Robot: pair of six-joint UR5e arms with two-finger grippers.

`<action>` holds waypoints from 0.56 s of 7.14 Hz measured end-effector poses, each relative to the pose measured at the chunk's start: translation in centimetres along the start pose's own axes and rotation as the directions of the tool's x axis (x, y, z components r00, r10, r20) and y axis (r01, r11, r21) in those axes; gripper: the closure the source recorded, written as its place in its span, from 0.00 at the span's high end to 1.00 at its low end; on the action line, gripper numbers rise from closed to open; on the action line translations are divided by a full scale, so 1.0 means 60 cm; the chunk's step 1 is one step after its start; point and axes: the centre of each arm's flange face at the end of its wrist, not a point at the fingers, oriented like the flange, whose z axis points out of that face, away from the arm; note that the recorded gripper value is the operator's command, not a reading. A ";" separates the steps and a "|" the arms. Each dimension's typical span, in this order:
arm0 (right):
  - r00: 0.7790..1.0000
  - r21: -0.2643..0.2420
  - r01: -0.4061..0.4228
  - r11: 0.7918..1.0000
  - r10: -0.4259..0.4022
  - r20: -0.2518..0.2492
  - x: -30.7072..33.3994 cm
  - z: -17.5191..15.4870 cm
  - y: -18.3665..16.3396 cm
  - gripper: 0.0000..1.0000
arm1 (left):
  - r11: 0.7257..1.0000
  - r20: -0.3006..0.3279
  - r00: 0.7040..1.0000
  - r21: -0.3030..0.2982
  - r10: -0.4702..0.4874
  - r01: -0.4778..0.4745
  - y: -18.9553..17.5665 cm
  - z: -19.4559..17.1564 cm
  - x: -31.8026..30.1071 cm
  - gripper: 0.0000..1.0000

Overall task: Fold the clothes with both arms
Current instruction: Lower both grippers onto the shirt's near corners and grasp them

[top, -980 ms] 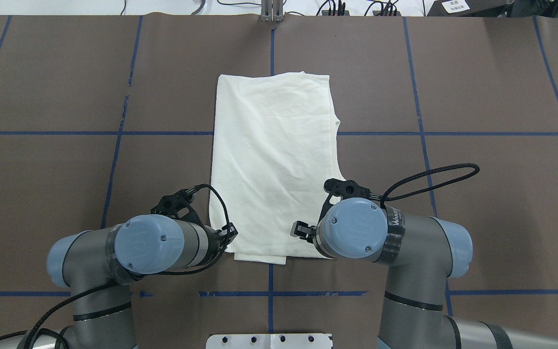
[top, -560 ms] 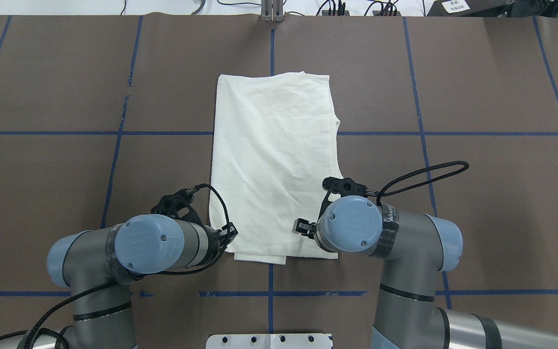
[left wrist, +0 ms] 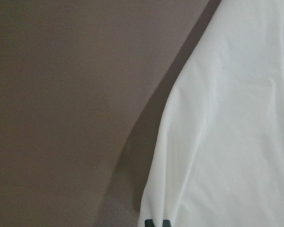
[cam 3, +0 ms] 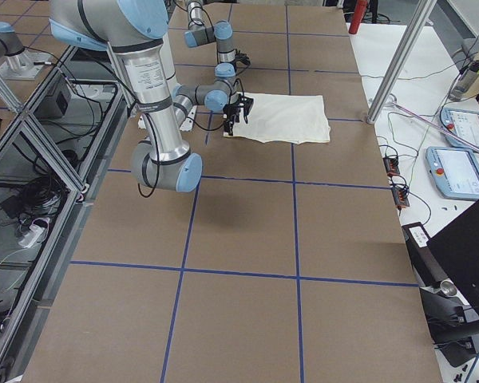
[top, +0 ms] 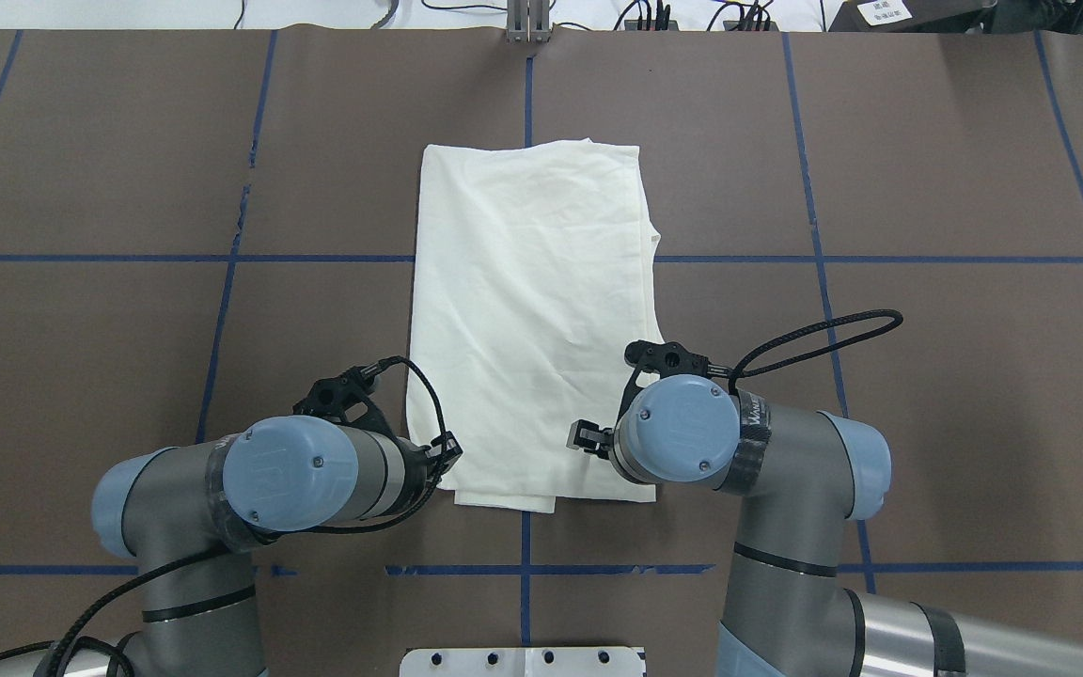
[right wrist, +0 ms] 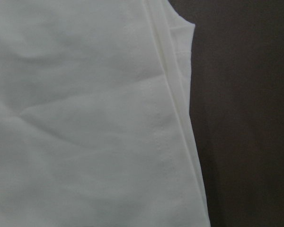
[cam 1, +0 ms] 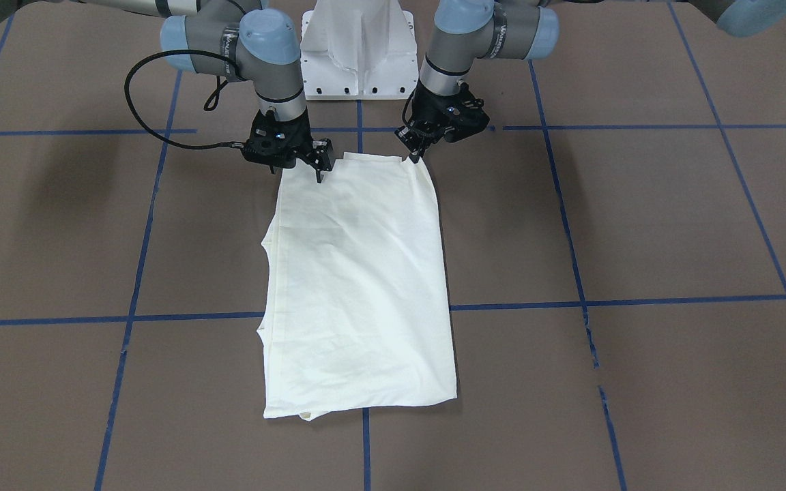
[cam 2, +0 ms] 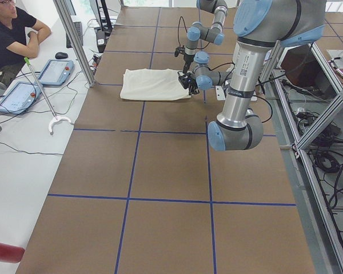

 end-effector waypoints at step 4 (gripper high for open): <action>1.000 -0.001 -0.003 1.000 0.003 -0.025 0.003 0.020 -0.002 0.50 | 1.000 0.001 1.000 0.000 0.000 0.000 0.000 0.000 -0.001 0.00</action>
